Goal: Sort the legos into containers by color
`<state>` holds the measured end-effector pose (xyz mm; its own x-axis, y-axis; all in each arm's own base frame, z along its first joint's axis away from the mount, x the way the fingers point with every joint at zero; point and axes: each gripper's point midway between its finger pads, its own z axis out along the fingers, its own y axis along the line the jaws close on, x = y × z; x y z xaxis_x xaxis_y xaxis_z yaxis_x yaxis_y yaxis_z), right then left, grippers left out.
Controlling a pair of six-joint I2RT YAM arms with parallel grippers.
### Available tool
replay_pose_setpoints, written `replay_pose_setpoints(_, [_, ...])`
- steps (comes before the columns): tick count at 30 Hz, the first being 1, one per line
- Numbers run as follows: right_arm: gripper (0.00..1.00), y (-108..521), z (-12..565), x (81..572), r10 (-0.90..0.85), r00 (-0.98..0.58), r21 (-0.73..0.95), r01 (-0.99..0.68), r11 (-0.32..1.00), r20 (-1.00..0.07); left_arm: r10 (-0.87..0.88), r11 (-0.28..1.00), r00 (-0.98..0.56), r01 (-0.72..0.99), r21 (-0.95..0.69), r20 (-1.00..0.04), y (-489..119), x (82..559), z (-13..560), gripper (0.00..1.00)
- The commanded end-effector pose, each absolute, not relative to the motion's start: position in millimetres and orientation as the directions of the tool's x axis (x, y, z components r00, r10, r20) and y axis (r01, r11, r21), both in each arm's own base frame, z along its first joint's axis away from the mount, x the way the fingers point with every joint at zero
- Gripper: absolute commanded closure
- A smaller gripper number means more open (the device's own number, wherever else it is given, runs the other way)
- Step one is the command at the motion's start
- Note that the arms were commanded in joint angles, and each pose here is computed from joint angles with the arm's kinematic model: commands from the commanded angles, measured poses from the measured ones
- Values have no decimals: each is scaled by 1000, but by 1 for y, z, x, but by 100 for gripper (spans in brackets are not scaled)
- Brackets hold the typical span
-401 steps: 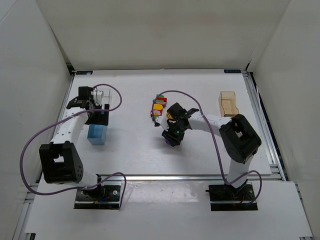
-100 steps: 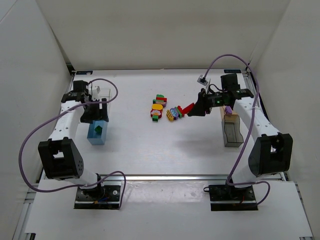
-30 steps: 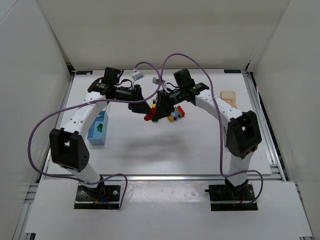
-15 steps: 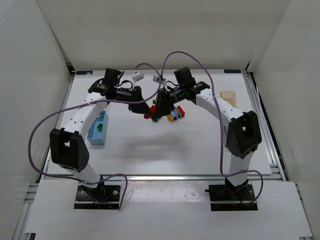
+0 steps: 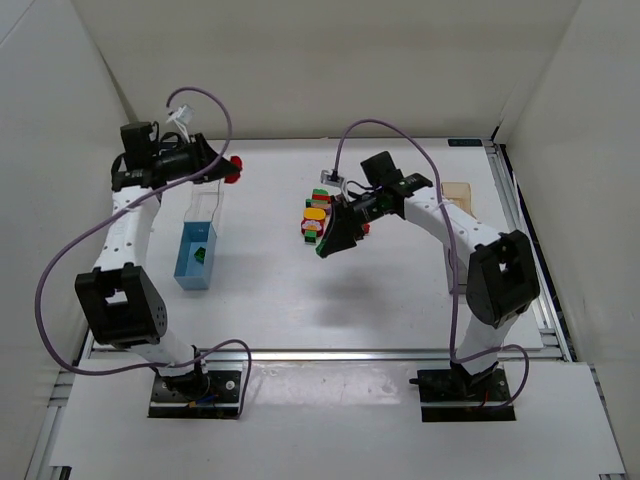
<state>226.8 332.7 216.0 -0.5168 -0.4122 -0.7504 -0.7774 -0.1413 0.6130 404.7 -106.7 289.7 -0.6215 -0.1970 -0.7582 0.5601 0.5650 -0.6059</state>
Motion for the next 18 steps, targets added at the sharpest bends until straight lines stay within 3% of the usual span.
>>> replay_pose_setpoints(1, [100, 323, 228, 235, -391, -455, 531, -840, -109, -800, -178, 800, -522, 417, -432, -834, -63, 441, 304, 90])
replay_pose_setpoints(8, [100, 330, 233, 261, -375, -426, 476, -878, -46, -823, -77, 974, -642, 117, -196, -763, 0, 467, 238, 90])
replay_pose_setpoints(18, [100, 329, 234, 277, -369, -419, 458, -889, -20, -830, -34, 998, -754, 6, -58, -656, 37, 472, 178, 90])
